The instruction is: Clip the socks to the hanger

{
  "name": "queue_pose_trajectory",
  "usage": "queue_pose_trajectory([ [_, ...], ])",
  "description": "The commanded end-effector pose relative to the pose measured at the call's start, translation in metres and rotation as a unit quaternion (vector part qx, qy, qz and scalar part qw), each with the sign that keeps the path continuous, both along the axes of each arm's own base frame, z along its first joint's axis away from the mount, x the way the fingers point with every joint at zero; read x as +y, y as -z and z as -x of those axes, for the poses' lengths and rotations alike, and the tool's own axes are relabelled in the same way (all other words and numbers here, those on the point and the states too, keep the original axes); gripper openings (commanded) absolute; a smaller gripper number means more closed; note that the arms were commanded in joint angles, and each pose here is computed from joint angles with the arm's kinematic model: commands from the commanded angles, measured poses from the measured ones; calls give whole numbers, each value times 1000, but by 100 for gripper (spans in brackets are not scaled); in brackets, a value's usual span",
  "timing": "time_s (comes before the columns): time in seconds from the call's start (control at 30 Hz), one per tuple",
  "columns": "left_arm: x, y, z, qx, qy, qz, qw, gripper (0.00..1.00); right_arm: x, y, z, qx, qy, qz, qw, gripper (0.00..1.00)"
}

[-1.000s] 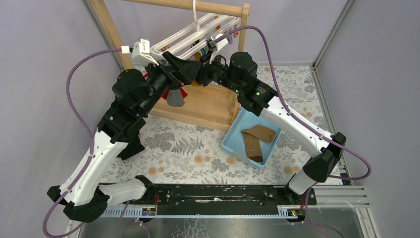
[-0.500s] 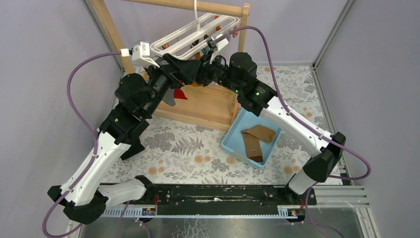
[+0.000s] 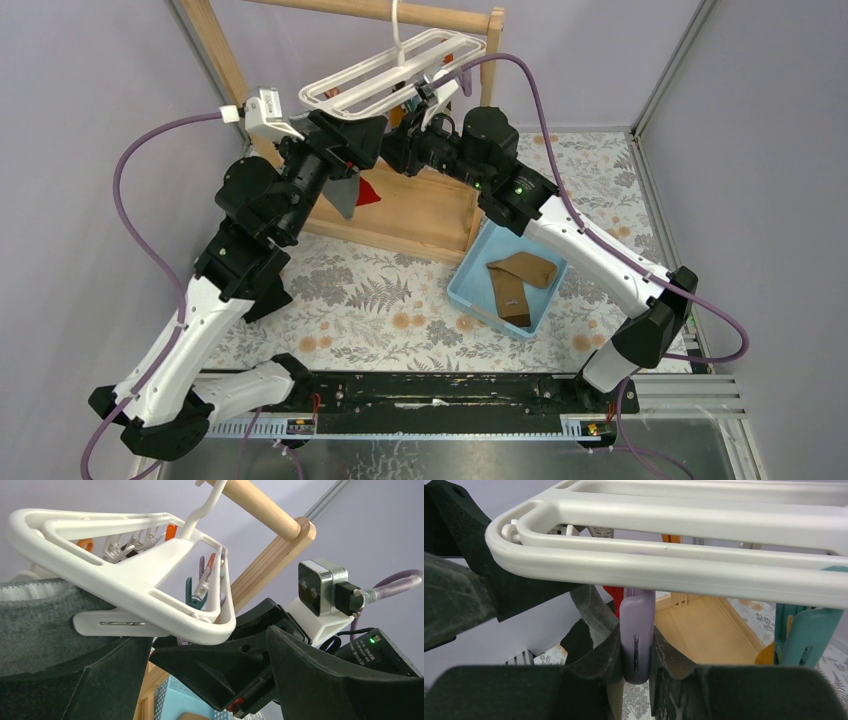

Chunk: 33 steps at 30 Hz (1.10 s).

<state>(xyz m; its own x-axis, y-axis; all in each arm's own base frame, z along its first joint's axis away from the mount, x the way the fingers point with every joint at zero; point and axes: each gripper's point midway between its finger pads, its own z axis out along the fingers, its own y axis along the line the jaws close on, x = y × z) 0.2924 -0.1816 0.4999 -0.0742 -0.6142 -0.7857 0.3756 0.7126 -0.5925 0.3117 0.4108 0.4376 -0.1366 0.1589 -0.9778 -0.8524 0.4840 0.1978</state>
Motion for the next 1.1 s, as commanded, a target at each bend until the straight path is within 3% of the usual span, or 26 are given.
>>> queue_pose_trajectory([
  [0.0, 11, -18, -1, -38, -23, 12, 999, 90, -6, -40, 28, -38, -34, -37, 998, 0],
  [0.6, -20, -8, -19, -45, 18, -18, 999, 86, -7, -41, 36, -39, -50, -35, 997, 0],
  [0.83, -13, -8, -20, -50, 6, -13, 999, 70, -7, -42, 40, -41, -60, -34, 997, 0],
  [1.07, -17, -4, -25, -50, 9, -15, 999, 64, -3, -40, 43, -37, -74, -32, 996, 0],
])
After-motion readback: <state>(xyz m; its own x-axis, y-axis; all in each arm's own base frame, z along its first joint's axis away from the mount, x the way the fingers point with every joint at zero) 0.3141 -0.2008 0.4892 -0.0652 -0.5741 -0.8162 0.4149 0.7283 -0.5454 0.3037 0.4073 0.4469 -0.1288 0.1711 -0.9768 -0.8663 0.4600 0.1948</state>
